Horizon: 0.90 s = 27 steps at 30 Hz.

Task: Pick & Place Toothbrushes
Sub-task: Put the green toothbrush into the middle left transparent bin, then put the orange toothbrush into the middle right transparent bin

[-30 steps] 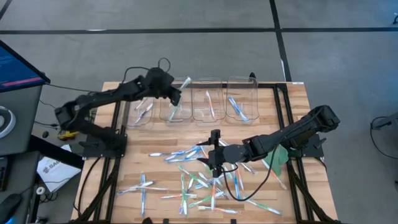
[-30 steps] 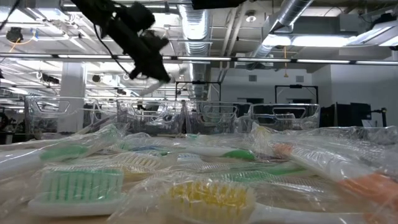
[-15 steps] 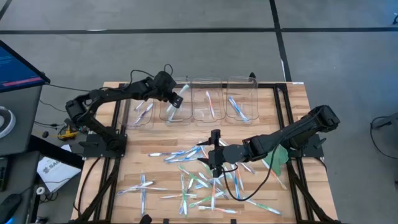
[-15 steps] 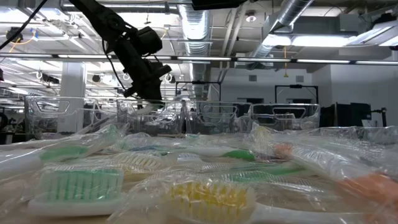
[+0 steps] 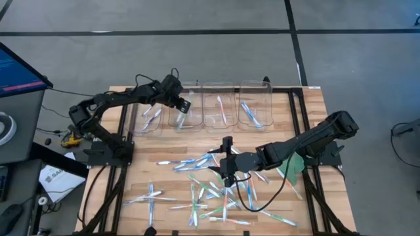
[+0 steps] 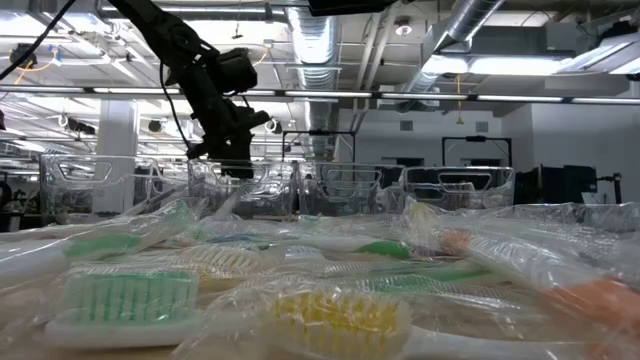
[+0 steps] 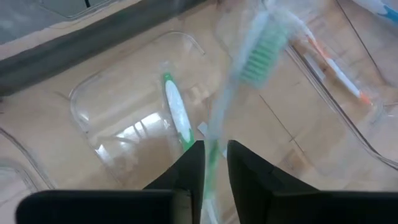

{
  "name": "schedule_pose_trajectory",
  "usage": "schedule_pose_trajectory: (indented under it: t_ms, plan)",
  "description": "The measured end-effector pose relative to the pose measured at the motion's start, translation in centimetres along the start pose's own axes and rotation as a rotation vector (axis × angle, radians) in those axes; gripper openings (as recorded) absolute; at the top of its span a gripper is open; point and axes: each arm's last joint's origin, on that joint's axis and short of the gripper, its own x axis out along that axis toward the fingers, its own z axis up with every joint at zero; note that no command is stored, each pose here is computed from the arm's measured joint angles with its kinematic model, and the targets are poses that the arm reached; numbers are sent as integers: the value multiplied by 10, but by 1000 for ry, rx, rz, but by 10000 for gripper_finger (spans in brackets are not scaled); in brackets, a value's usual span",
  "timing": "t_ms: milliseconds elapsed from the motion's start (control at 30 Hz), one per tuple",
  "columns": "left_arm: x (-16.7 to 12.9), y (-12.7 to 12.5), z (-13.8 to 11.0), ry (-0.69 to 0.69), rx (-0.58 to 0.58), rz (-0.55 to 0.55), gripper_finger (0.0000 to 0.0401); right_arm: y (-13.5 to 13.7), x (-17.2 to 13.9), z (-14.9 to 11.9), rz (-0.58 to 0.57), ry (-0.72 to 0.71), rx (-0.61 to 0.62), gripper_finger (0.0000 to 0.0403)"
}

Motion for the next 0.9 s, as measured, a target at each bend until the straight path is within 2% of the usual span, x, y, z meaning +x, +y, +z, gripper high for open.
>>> schedule_pose_trajectory:
  t_ms: [167,333,467,600,733,833,900]
  plan:
    - [0,0,0,4,4,2,78,0,0,0,0,0,0,270]
    - [-5,-1,2,-27,90,-8,87,1,0,-2,6,16,22,270]
    - [-26,-7,5,-91,141,-40,92,2,0,-7,20,69,17,270]
    - [-62,-25,1,-182,192,-117,92,5,-2,-10,32,99,35,270]
    - [-100,-49,-17,-261,277,-230,92,8,-3,-9,39,99,152,270]
    - [-121,-64,-43,-282,357,-336,92,9,-3,-12,65,122,279,270]
    - [-131,-72,-63,-284,409,-410,92,11,-4,-15,104,163,318,270]
